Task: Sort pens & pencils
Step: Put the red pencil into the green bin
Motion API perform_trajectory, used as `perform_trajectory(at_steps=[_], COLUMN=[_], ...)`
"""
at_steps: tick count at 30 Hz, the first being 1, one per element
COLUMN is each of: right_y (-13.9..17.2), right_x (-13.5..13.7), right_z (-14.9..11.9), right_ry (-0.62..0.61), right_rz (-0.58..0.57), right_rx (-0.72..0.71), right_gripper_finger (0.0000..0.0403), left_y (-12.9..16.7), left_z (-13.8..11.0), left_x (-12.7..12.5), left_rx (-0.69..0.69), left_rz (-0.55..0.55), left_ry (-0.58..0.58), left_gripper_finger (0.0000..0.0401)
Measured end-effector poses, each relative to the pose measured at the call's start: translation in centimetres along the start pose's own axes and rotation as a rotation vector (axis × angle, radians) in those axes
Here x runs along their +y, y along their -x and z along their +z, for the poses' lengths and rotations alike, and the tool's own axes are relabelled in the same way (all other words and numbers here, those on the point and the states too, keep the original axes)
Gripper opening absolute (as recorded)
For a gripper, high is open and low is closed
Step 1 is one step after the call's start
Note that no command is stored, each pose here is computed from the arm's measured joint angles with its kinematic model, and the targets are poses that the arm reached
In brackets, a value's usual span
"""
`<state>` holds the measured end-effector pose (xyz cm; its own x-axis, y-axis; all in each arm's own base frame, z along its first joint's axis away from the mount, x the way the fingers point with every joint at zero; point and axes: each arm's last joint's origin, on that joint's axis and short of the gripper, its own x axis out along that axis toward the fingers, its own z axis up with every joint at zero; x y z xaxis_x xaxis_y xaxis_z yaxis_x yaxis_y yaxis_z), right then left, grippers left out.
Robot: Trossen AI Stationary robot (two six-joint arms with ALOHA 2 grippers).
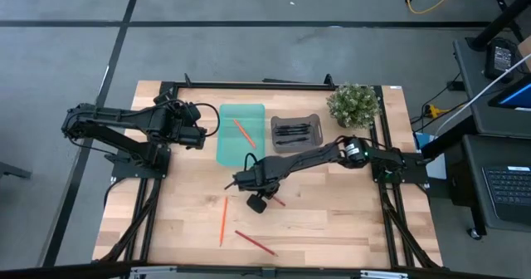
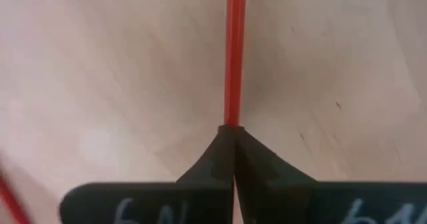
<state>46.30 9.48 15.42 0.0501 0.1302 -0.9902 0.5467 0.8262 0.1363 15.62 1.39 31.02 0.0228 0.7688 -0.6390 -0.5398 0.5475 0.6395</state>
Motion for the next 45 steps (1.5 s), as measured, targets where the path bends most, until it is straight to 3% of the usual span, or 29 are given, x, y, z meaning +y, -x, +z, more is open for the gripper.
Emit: perform_trajectory(at_steps=[5,31,45], right_y=[1.2,1.7,9.1], right_x=[0.5,0.7,0.9], right_z=[-0.1,-0.7,0.1], right_ry=[0.007,-0.005,-0.01], right_rz=[0.001,-0.023,-0.032], right_rx=[-0.013,0.001,-0.167], right_gripper_finger=[0.0001,0.0,0.0], left_y=[0.0,0.0,0.0], left_z=[0.0,0.0,0.1], left_x=[0.0,0.1,0.1], left_rx=[0.0,-0.016,-0.026], left_rz=[0.001,0.025,0.042], left_ry=[-0.002,-0.032,-0.063], left_gripper_finger=[0.0085,0.0085,0.0085])
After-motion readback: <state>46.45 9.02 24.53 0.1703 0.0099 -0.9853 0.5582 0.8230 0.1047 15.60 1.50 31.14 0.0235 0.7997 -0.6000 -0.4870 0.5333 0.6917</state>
